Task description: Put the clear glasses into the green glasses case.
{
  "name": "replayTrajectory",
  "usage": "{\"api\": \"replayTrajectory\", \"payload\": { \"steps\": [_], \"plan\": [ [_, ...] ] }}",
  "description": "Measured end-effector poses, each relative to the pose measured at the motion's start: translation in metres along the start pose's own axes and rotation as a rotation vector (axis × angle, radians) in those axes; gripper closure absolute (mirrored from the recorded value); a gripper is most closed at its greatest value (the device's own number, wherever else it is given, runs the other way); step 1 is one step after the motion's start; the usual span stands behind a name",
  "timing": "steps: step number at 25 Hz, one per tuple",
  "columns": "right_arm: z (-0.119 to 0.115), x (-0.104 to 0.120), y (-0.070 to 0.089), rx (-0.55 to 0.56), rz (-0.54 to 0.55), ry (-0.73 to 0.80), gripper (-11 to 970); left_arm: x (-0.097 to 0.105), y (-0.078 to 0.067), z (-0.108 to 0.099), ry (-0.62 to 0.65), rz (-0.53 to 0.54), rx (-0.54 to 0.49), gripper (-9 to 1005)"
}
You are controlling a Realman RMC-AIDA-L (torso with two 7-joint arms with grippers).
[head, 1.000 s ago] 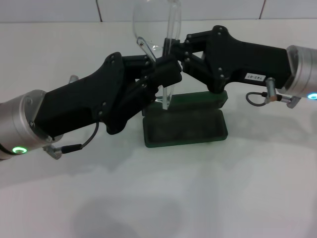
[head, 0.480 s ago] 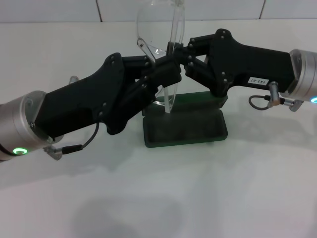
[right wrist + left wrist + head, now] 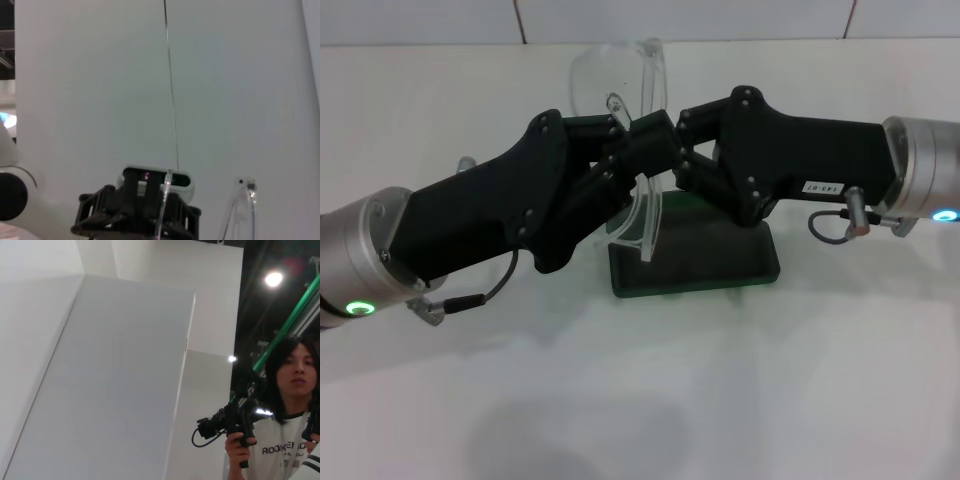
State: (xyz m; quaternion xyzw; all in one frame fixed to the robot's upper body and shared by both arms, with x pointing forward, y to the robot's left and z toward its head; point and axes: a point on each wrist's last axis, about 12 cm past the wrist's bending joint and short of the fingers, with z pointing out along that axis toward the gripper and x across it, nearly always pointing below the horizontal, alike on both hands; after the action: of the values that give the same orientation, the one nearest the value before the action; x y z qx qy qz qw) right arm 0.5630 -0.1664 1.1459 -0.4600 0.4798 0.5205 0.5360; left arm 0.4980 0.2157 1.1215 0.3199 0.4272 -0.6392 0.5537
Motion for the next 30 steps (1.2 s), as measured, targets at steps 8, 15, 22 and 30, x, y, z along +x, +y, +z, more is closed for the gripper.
{"api": "replayTrajectory", "payload": {
  "steps": [8,15,22,30],
  "plan": [
    [0.002,0.002,0.003,-0.021,-0.002,0.014,911,0.0,0.0,0.0,0.0,0.001,0.0,901],
    [-0.005,-0.001,0.0,0.029,-0.014,-0.017,911,0.0,0.0,0.0,0.0,0.0,-0.001,901],
    [-0.014,-0.004,-0.003,0.078,-0.024,-0.046,911,0.001,-0.002,-0.002,0.0,0.011,-0.008,900],
    [-0.012,-0.003,-0.002,0.07,-0.023,-0.039,911,0.003,0.001,-0.003,0.018,0.012,-0.03,900]
  ]
}}
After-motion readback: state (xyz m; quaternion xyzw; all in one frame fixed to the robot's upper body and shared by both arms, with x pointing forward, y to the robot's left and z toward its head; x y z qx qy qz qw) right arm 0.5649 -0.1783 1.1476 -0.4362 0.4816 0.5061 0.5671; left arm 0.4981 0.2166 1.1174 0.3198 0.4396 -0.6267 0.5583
